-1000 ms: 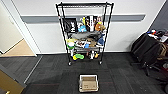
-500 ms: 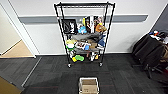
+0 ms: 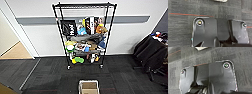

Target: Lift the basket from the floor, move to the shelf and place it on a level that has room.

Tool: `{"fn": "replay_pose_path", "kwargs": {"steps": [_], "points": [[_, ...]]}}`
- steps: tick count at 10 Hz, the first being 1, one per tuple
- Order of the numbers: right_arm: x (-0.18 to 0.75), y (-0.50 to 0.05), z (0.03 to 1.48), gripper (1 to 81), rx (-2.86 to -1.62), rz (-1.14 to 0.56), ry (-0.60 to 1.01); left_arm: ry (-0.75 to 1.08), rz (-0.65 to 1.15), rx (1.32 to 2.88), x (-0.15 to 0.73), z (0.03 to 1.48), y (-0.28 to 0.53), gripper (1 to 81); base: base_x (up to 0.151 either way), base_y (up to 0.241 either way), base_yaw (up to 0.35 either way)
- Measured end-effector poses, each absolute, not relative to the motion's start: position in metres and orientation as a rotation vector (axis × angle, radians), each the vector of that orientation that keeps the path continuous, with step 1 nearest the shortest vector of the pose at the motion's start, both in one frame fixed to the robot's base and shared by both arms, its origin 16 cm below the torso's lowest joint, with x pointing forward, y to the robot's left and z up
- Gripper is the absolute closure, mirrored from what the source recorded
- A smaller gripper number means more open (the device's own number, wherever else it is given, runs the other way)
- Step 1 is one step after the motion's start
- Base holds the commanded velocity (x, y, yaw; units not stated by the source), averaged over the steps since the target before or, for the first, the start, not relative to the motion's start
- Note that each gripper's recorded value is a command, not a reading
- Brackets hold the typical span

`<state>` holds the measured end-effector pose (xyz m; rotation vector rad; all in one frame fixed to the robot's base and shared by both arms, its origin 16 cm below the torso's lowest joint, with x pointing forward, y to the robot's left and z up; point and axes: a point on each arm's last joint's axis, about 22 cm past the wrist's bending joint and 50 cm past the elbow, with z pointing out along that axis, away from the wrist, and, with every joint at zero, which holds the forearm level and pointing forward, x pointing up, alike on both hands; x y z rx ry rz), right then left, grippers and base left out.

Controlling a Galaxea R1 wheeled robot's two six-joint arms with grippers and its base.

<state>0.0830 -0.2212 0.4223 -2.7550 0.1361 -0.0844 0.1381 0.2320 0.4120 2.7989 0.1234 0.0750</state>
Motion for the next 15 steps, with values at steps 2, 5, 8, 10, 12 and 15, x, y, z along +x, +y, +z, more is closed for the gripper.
{"fn": "replay_pose_path", "kwargs": {"steps": [2,5,8,10,12,15], "points": [[0.0828,-0.2195,0.4223,1.0,-2.753,-0.083,0.136,0.124,0.071,2.799,0.1357,0.4119,0.2320,1.0,0.123,0.000,0.000],[0.0824,-0.2242,0.4212,1.0,-2.763,-0.085,0.136,0.124,0.071,2.799,0.1355,0.4120,0.2319,1.0,0.123,0.000,0.000],[0.0823,-0.2255,0.4209,1.0,-2.766,-0.085,0.135,0.124,0.071,2.799,0.1355,0.4120,0.2319,1.0,0.120,0.000,0.000],[0.0828,-0.2256,0.4208,1.0,-2.766,-0.085,0.135,0.124,0.071,2.798,0.1357,0.4119,0.2315,1.0,0.112,0.000,0.000],[0.0824,-0.2258,0.4207,1.0,-2.766,-0.084,0.135,0.124,0.069,2.799,0.1349,0.4119,0.2315,1.0,0.106,0.000,0.000],[0.0830,-0.2257,0.4207,1.0,-2.766,-0.086,0.136,0.124,0.070,2.798,0.1356,0.4119,0.2315,1.0,0.091,0.000,0.000]]}}
